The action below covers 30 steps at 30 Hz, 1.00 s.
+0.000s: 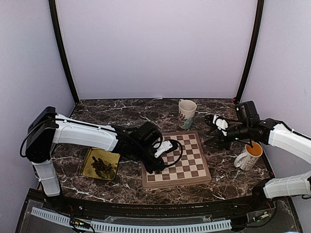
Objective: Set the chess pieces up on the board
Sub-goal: Place the pawn at f7.
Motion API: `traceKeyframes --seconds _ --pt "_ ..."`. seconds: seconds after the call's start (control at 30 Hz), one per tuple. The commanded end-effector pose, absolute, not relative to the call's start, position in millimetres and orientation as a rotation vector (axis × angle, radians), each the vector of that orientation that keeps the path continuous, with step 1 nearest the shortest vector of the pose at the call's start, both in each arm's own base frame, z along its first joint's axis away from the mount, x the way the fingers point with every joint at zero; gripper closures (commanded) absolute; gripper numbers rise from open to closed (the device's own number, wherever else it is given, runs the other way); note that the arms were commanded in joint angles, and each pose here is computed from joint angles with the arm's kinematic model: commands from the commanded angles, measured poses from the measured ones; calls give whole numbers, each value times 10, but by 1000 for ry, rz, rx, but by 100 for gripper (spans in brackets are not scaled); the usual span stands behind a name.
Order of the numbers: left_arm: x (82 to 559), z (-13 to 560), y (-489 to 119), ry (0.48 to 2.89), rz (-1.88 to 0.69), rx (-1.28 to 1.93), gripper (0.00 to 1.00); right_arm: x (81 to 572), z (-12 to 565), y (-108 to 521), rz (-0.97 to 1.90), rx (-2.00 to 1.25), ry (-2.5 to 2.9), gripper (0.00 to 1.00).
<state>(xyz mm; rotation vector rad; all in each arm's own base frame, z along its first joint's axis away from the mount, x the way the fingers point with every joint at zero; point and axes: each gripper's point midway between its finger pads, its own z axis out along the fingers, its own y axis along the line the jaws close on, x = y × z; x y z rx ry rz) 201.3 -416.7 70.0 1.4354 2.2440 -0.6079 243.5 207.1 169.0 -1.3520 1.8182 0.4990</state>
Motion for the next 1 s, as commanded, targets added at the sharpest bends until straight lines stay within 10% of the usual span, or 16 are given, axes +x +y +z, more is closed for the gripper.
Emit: traceKeyframes --seconds 0.0,0.97 --pt "2052 1045 -4288 2035 -658 1435 88 2521 1761 2045 488 -1309 1785 53" --pt "1867 702 -4338 2028 -692 1578 87 2545 1642 2024 481 -1326 1803 52"
